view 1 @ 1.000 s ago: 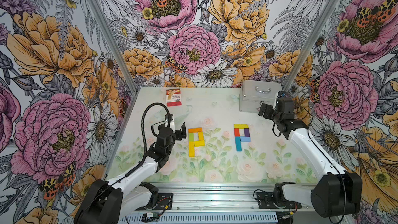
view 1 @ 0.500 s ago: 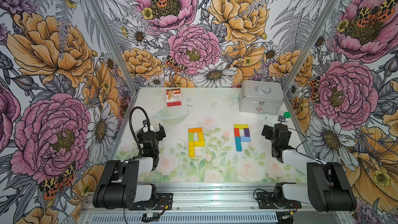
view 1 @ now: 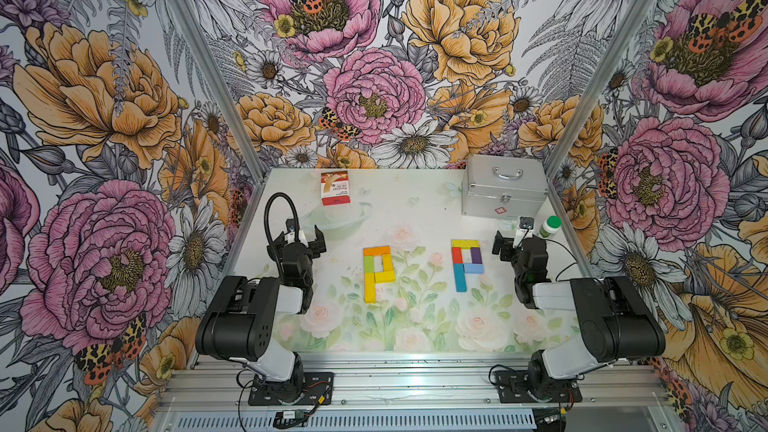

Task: Assemble the letter p with building blocks
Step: Reset both arms

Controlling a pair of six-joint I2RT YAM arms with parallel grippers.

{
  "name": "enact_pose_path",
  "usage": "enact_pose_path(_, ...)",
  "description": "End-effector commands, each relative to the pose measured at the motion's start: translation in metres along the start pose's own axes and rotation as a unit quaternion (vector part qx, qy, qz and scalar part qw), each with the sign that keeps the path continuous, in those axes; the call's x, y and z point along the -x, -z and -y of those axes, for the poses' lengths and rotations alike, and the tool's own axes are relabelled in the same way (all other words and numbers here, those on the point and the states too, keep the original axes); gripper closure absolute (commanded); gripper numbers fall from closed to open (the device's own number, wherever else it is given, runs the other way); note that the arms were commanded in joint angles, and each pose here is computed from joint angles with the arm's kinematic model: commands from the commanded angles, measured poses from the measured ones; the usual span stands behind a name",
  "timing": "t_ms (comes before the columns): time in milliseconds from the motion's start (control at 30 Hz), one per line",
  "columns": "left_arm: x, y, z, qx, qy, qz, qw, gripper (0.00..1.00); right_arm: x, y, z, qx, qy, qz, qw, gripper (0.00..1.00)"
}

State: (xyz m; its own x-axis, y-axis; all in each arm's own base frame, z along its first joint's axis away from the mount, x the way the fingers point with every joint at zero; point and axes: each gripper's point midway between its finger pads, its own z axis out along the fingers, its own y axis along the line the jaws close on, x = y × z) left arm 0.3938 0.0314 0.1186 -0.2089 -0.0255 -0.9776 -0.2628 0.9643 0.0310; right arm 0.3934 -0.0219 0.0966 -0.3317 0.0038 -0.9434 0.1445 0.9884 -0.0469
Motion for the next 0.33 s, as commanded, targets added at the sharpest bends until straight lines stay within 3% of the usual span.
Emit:
enact_pose_path(0, 0.0023, -0.0021, -0.0008, -0.004, 0.011, -0.002, 1.0, 0.01, 0.0158, -0.0019, -0.0001, 0.006, 0.002, 0.024, 1.0, 0.01)
enact_pose_path(300, 0.002, -0.0021, -0.0012, -0.003, 0.011, -0.002, 1.0, 0.01, 0.0159, -0.003, -0.0007, 0.015, -0.001, 0.021, 1.0, 0.01)
